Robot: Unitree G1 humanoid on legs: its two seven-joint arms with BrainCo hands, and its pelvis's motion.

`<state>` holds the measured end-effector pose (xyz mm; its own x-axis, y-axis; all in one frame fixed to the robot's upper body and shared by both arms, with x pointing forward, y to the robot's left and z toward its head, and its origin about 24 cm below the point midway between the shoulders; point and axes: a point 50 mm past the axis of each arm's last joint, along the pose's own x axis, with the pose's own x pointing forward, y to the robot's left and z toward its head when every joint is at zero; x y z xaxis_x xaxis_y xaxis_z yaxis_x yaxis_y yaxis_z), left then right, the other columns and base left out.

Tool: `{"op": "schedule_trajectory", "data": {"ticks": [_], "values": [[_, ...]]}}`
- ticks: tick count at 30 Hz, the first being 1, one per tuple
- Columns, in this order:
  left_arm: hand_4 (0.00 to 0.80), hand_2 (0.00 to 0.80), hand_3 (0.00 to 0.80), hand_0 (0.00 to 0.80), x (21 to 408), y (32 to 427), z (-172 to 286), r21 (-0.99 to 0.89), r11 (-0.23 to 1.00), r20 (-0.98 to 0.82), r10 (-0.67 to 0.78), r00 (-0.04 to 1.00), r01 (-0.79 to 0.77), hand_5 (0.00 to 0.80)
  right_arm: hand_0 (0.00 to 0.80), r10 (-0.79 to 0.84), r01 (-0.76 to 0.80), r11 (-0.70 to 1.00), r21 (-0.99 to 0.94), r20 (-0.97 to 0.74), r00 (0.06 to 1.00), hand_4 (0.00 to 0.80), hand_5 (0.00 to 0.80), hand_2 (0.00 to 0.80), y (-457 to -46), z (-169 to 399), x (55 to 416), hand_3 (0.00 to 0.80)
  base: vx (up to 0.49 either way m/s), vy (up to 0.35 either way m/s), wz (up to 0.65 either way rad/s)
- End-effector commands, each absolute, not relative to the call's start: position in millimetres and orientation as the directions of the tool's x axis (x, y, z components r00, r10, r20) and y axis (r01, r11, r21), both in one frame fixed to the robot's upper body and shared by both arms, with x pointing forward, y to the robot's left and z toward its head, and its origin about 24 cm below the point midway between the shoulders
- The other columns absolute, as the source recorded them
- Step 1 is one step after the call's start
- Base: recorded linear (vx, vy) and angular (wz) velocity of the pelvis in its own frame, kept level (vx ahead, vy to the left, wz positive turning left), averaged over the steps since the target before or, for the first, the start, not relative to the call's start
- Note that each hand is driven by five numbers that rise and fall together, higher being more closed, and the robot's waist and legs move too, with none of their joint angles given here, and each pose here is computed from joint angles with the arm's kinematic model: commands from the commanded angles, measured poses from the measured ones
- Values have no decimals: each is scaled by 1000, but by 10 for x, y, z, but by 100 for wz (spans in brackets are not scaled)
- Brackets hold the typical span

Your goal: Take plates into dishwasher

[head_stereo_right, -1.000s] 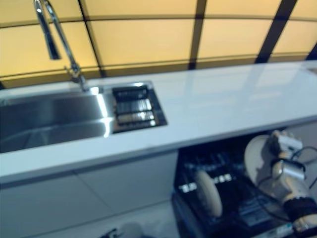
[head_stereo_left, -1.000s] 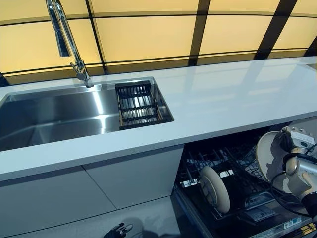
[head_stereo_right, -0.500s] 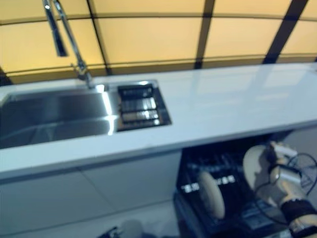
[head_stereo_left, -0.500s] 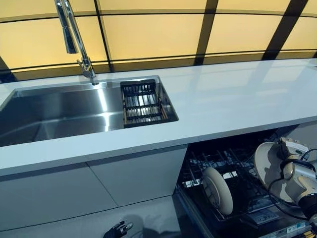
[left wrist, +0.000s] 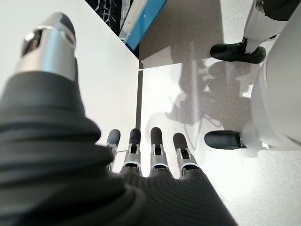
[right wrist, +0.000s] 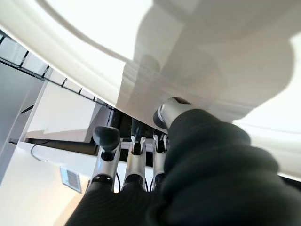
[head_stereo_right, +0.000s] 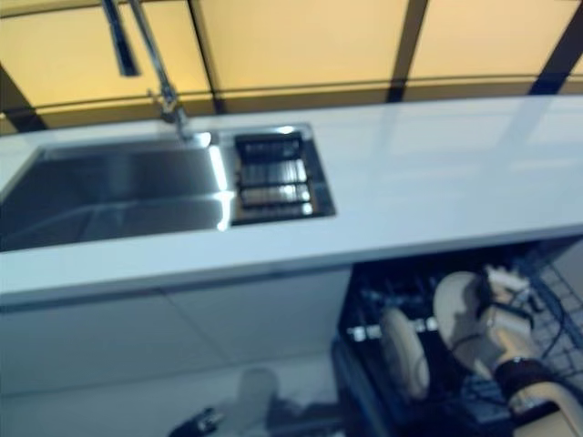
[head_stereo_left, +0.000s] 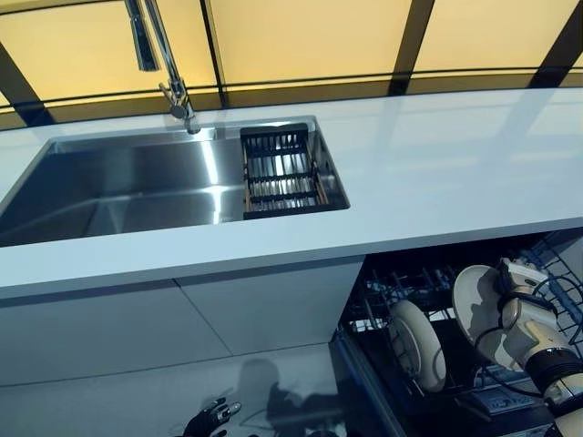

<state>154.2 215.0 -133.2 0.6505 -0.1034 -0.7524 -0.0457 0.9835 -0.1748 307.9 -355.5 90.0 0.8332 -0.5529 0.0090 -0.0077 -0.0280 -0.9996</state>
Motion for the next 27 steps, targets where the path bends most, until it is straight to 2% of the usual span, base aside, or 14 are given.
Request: {"op": "schedule_trajectory", "data": {"ticks": [1, 15, 27], "values": [[0, 0, 0, 0, 1851, 2212, -1140, -159, 987, -664, -119, 738, 16, 0, 800, -535, 118, -113, -987, 160, 829, 800, 800, 800, -3503, 1267, 3308, 800, -96, -48, 8], [0, 0, 0, 0, 2097, 2258, -927, -174, 984, -568, -121, 814, 24, 0, 800, -578, 179, -277, -944, 313, 754, 800, 800, 800, -3775, 1720, 3310, 800, -82, -40, 3], [0, 0, 0, 0, 2184, 2194, -866, -177, 983, -538, -137, 832, 47, 0, 800, -621, 185, -270, -945, 317, 716, 800, 800, 800, -3895, 1816, 3255, 800, -31, -11, 1]]}}
